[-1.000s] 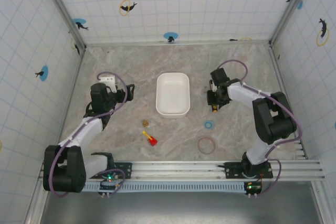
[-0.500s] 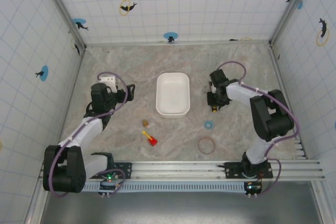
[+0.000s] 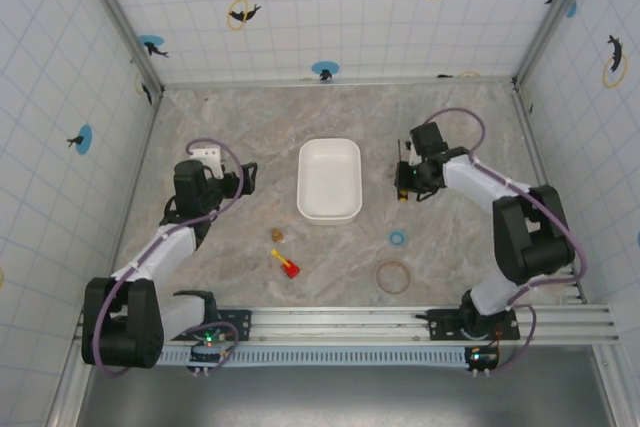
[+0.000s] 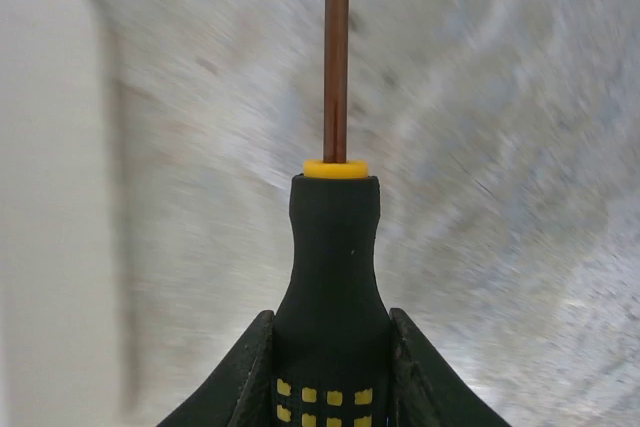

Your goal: Put the screwdriver in the bin

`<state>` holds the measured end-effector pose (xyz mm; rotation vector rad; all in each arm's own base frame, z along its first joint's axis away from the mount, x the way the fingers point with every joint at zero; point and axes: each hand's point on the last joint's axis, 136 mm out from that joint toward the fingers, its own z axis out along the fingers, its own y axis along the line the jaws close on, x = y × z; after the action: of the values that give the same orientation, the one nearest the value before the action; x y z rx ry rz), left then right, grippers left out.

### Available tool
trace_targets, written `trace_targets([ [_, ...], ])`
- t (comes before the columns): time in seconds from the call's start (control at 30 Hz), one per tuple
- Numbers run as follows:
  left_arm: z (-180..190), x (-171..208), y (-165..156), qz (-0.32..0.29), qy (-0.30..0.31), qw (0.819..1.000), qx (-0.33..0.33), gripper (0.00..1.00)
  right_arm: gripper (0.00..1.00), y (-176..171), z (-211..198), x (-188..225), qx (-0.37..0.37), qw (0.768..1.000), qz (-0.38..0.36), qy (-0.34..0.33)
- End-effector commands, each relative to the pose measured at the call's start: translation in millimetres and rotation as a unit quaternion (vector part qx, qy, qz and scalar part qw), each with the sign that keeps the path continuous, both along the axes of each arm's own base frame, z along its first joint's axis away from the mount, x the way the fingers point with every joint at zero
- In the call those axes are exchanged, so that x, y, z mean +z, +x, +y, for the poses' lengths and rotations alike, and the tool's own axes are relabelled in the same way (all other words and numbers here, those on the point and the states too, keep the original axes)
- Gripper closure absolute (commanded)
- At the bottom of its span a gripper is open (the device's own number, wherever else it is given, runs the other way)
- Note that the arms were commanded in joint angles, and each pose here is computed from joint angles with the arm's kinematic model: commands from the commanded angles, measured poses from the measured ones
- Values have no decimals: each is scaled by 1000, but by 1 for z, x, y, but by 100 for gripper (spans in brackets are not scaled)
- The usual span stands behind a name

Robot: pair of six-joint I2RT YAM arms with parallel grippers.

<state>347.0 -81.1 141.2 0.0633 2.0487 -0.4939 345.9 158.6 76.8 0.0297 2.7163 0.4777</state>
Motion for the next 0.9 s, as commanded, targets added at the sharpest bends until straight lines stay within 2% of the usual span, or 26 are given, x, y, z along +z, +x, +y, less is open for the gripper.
trace_targets([
  [0.0,-1,3,-2,-4,0,1000,-2,3,100,39,39,105,-19,984,-127,127],
  [0.2,-1,5,-2,-6,1,1000,0,2,100,44,76,197,-67,951,-254,164],
  [0.37,-2,9,-3,-10,1,1000,-2,2,100,27,112,219,-81,939,-296,154],
  [0.5,-2,10,-3,-12,3,1000,-4,2,100,16,140,202,-77,949,-273,139],
  [0.67,-1,10,-3,-12,8,1000,-4,2,100,3,166,151,-39,975,-198,97],
  [0.87,-1,10,-3,-14,10,1000,-5,3,100,-12,187,91,-4,992,-112,63],
])
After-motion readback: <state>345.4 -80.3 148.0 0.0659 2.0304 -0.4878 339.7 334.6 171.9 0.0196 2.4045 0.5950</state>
